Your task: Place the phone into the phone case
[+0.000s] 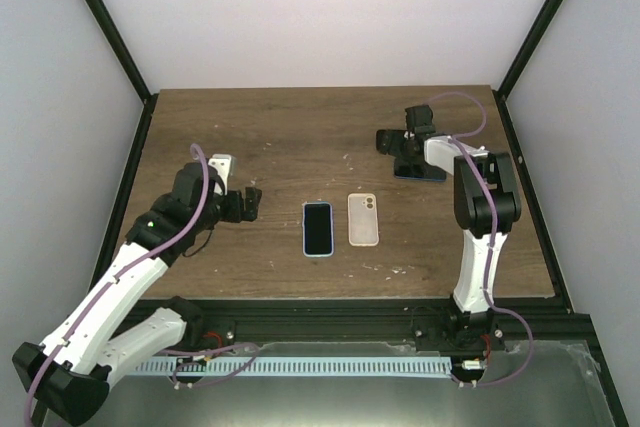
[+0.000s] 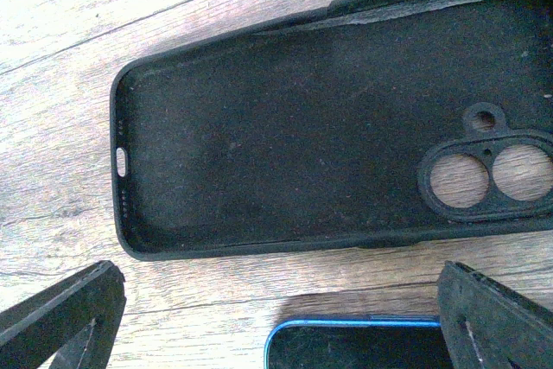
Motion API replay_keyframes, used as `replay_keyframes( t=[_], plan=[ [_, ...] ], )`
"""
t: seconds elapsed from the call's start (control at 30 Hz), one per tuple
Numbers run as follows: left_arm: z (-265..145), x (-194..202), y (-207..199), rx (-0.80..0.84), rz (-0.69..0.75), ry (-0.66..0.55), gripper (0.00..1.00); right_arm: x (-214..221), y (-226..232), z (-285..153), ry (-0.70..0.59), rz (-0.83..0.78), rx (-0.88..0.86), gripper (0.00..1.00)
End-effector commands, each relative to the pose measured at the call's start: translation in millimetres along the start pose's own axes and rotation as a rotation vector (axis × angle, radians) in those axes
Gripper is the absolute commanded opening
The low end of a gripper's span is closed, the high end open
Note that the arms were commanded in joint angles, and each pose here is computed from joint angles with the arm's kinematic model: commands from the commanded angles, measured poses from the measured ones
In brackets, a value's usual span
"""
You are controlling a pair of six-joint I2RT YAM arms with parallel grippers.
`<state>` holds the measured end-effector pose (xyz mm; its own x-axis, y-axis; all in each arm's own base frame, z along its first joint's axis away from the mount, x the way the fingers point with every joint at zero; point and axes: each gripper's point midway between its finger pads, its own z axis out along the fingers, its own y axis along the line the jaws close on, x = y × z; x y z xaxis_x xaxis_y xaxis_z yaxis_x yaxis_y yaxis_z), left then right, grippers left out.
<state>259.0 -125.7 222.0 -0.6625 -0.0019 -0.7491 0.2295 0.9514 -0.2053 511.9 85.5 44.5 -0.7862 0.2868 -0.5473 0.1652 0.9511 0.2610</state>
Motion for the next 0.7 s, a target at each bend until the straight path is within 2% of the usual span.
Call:
replay_keyframes(
  t=[0.0,0.17,0.43,0.67],
  plan=[
    [1.4,-2.2,3.1,-0.013,0.006,-0.011,1.0,-14.9,0.2,7.9,-0.021,-0.002,0.014,1.0],
    [1.3,-2.5,3.4,-0.014,0.006,-0.014,1.0,-10.9,4.0,15.3,0.002,-0.026,-0.008,1.0],
    [1.9,-2.7,1.7,-0.005,0.005,-0.01,1.0,14.9,16.6,12.8,0.108,-0.067,-0.102,0.98],
    [2.2,-1.8,1.1,-0.001,0.005,-0.008,1.0,67.9,11.0,-7.5,0.199,-0.075,-0.09,0.98]
  ],
)
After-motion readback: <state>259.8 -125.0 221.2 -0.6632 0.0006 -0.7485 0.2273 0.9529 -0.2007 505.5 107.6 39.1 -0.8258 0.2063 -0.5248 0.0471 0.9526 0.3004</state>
